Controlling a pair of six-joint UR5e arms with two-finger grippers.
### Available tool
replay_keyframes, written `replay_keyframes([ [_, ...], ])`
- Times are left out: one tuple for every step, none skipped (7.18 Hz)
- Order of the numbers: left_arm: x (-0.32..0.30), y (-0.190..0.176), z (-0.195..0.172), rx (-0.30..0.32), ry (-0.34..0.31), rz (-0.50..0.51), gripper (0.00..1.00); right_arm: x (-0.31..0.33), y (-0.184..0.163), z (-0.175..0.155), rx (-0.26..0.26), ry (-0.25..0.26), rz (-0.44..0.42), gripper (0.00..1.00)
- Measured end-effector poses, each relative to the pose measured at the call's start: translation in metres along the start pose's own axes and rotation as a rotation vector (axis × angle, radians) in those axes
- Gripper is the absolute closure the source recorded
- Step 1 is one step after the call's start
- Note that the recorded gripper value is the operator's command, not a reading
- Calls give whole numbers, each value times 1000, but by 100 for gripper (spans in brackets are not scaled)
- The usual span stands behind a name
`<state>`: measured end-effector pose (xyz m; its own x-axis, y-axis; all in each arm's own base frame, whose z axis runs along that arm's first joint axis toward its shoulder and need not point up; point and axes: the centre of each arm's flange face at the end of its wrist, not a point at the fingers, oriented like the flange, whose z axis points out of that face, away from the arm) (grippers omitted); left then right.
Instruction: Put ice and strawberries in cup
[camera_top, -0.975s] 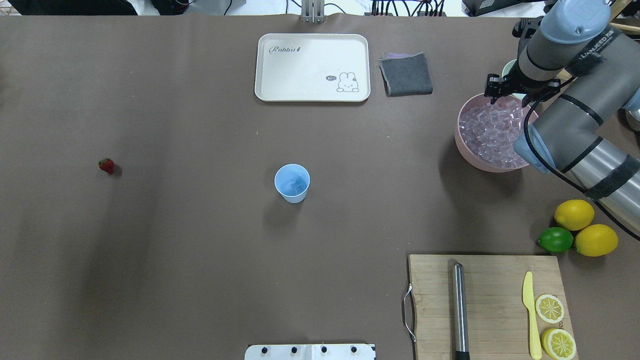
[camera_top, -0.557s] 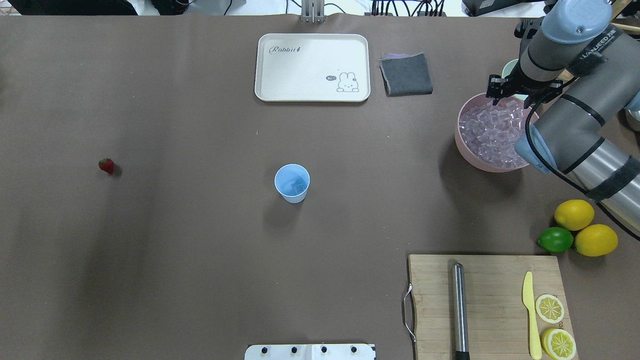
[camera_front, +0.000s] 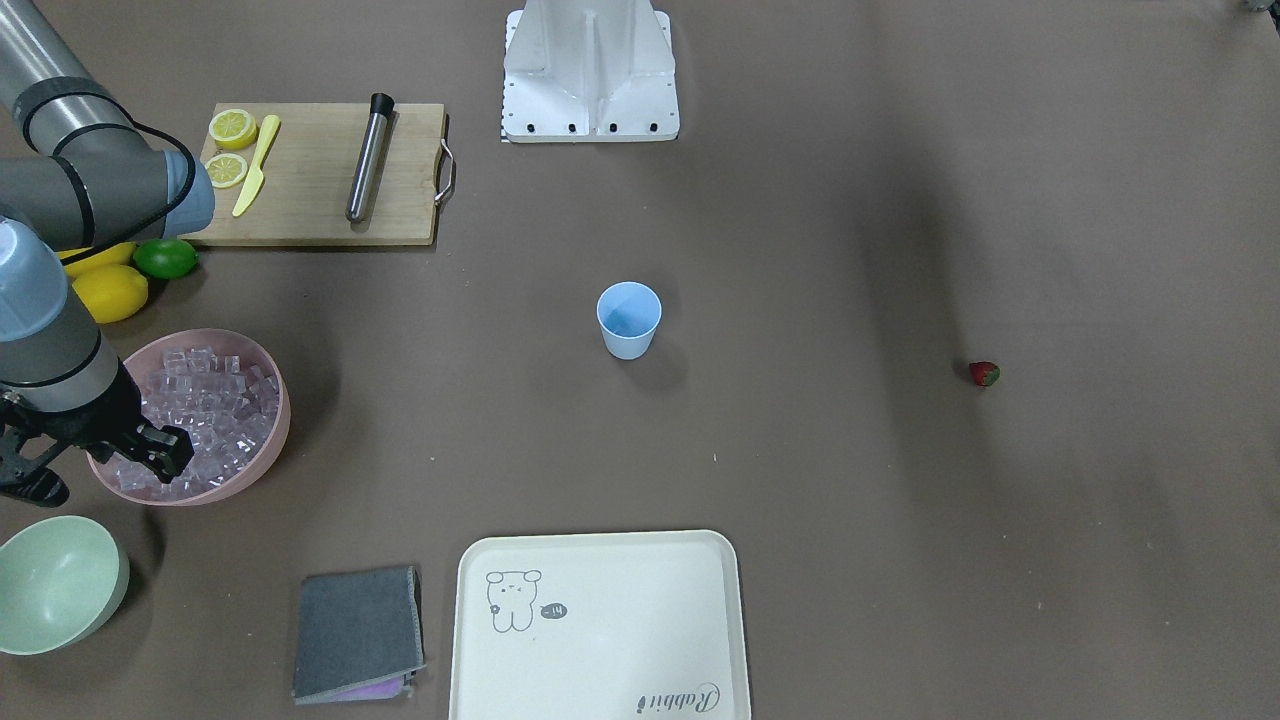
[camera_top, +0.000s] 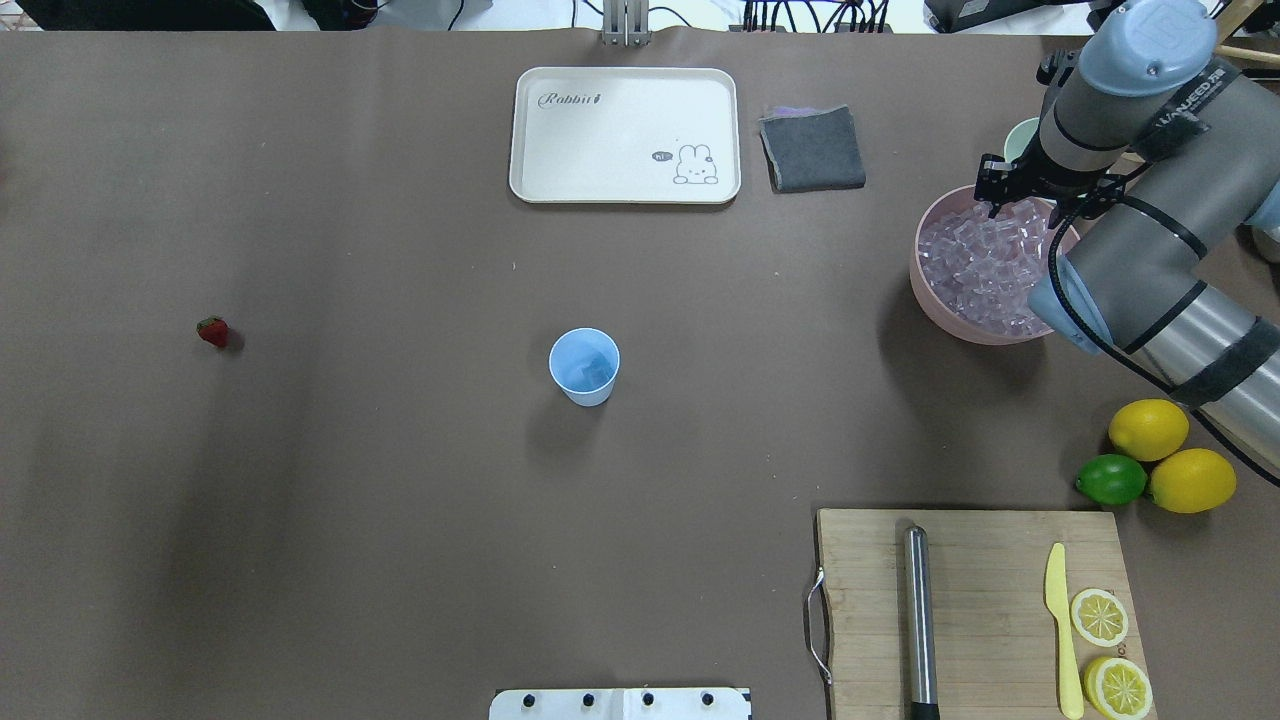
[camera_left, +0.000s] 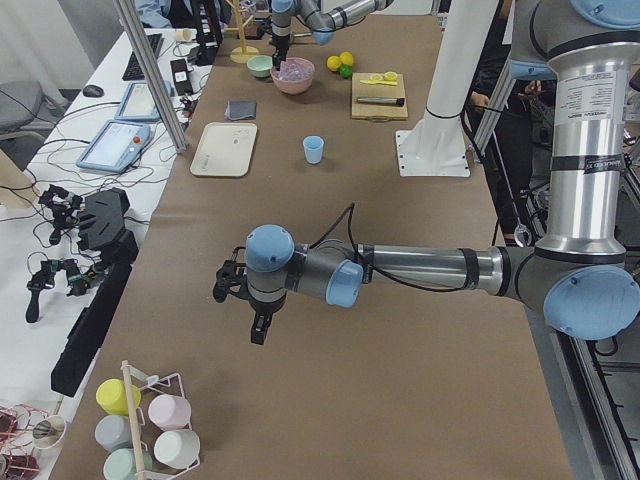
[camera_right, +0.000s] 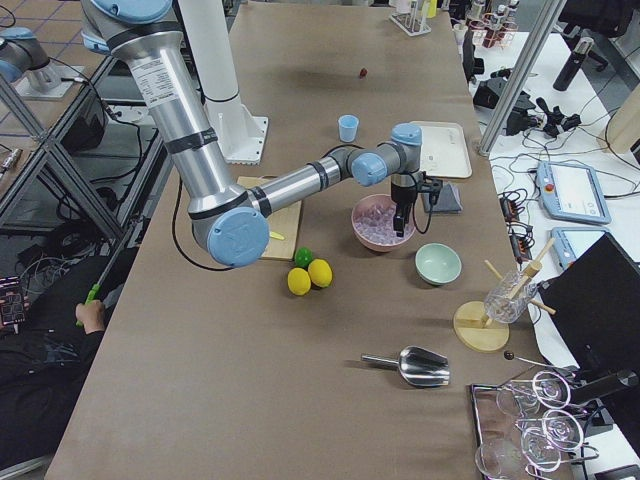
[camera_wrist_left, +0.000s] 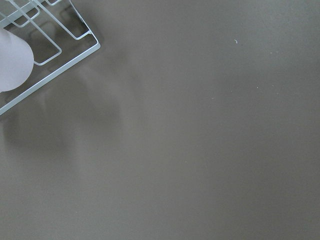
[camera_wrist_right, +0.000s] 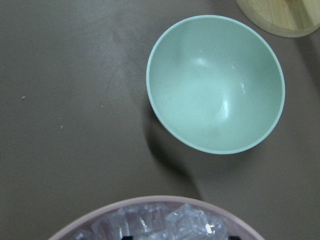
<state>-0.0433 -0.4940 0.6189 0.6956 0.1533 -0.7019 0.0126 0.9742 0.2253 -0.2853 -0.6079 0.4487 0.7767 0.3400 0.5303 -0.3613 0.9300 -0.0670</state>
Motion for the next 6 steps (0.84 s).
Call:
replay_keyframes([
  [0,0,0,0,0,0,2,0,0,2,-2,3,23,32],
  [0,0,0,0,0,1,2,0,-1,3,-3,4,42,41],
  [0,0,0,1,0,1,2,0,-1,3,-3,5,52,49],
  [1,0,-1,2,0,3,2,0,-1,3,-3,6,56,73],
  [2,-1,-2,3,0,5,2,0,-1,3,-2,6,58,100],
  [3,-1,-3,6,0,8,2,0,-1,3,-1,6,57,100],
])
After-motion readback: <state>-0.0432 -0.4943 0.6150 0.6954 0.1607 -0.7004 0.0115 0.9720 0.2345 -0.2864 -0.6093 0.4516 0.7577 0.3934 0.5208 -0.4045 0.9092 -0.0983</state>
